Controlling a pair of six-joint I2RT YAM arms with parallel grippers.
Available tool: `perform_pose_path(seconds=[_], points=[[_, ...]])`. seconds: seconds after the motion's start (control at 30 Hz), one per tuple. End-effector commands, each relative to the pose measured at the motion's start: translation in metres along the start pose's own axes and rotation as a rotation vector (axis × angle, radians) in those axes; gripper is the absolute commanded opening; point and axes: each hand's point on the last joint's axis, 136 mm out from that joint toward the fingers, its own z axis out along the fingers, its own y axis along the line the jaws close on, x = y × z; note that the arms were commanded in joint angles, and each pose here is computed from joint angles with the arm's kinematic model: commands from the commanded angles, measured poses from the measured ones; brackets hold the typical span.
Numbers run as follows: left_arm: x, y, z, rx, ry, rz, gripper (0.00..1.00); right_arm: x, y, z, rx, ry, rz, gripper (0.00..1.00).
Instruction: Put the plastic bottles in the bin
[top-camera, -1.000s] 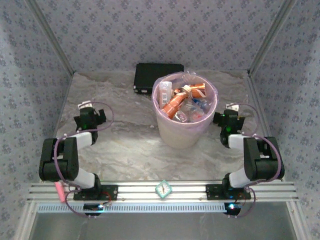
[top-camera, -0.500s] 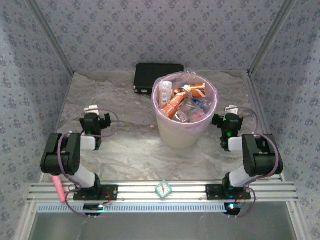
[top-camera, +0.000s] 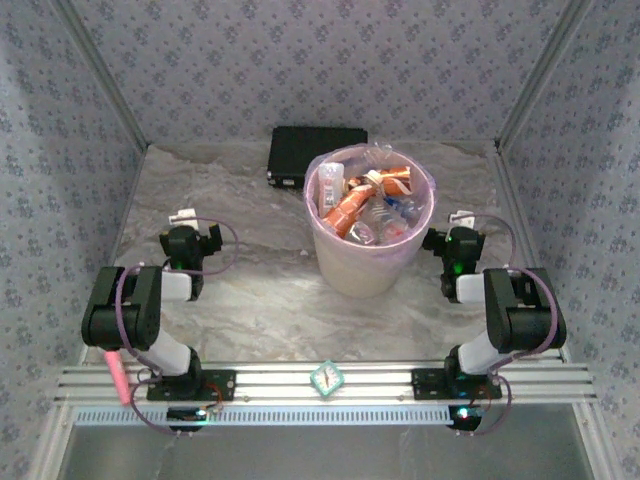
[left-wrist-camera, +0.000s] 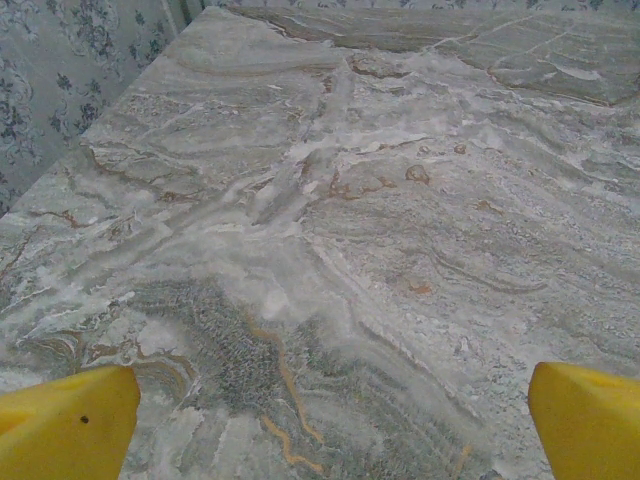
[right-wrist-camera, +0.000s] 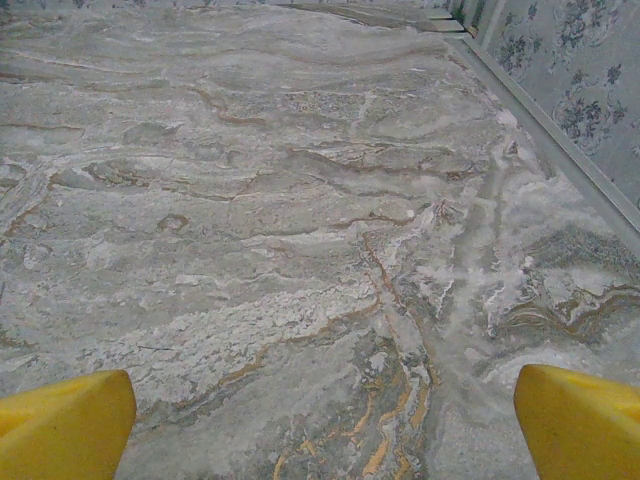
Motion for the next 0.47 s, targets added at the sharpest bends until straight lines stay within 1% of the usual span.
perform_pose_path(seconds=[0.0, 0.43], points=[[-0.0112, -0.0024, -0.0016, 0.016, -0.042, 0.001, 1.0, -0.0105, 0.0006, -0.0001, -0.004, -0.033, -0.01, 0.99], [-0.011, -0.0023, -0.0015, 0.016, -0.042, -0.001, 1.0, -0.0092, 0.0041, 0.0004, -0.023, -0.028, -0.018, 0.99]])
